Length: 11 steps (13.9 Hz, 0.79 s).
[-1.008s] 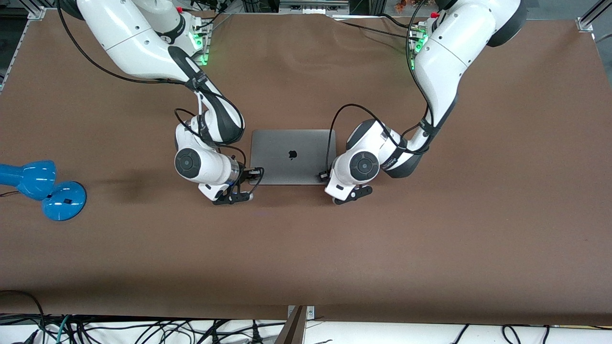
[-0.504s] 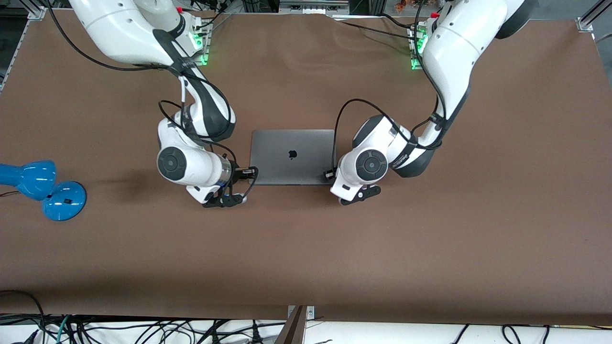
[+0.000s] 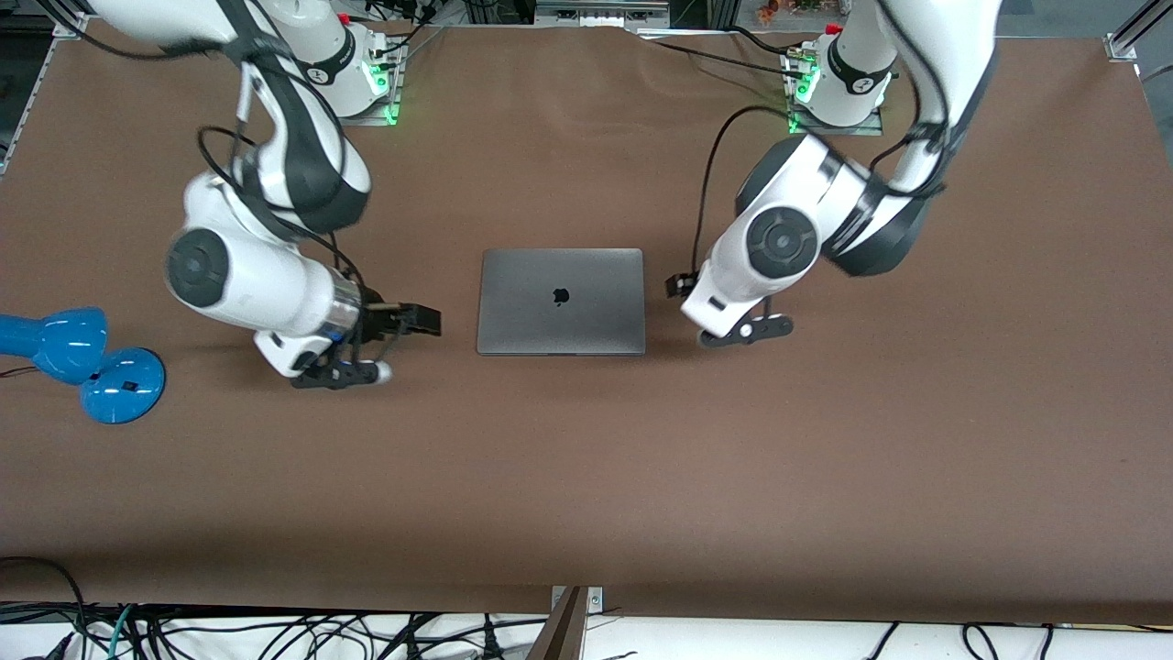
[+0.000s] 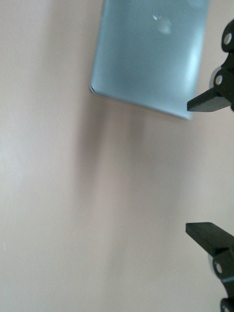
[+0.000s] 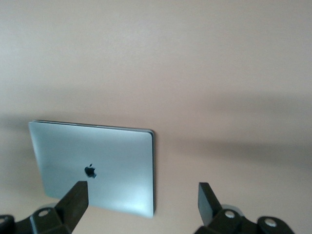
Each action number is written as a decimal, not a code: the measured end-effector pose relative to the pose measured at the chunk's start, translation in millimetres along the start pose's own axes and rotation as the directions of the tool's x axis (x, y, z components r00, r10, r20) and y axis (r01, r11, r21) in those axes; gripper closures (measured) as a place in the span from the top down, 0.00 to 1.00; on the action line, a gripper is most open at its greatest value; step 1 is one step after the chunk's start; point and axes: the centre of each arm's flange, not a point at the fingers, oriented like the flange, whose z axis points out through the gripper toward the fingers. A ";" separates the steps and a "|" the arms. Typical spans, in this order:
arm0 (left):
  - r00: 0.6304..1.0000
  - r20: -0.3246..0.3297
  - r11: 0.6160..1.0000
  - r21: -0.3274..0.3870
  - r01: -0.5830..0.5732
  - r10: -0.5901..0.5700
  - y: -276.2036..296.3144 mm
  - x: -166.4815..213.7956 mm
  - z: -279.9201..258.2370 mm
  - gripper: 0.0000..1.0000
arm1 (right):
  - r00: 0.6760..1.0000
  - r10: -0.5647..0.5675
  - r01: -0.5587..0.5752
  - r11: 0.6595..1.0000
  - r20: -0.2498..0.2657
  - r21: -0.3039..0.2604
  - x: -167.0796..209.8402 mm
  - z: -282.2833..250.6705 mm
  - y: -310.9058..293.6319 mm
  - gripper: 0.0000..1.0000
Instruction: Close laptop with both arms from behind
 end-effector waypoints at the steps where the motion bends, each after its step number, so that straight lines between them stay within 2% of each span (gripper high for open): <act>1: 1.000 -0.006 1.000 0.013 -0.010 0.010 -14.2 -7.9 -17.9 1.00 | 1.000 0.026 -0.026 1.000 -0.007 -0.006 -8.0 -27.8 6.4 1.00; 3: 0.999 -0.030 0.999 0.019 -0.045 0.045 -43.3 -16.7 -55.1 1.00 | 0.998 0.053 -0.054 0.998 -0.025 -0.042 -23.2 -80.3 25.3 1.00; 6: 0.992 -0.099 0.997 0.008 -0.075 0.075 -89.9 -26.8 -111.8 1.00 | 0.996 0.054 -0.066 0.980 -0.069 -0.186 -39.7 -140.7 49.6 1.00; 7: 0.989 -0.126 0.997 0.002 -0.083 0.083 -103.9 -29.0 -127.7 1.00 | 0.995 0.054 -0.069 0.975 -0.079 -0.212 -43.6 -152.6 52.3 1.00; 11: 0.978 -0.188 0.995 -0.017 -0.096 0.091 -149.6 -29.5 -182.7 1.00 | 0.988 0.078 -0.108 0.967 -0.135 -0.231 -55.4 -190.2 67.8 1.00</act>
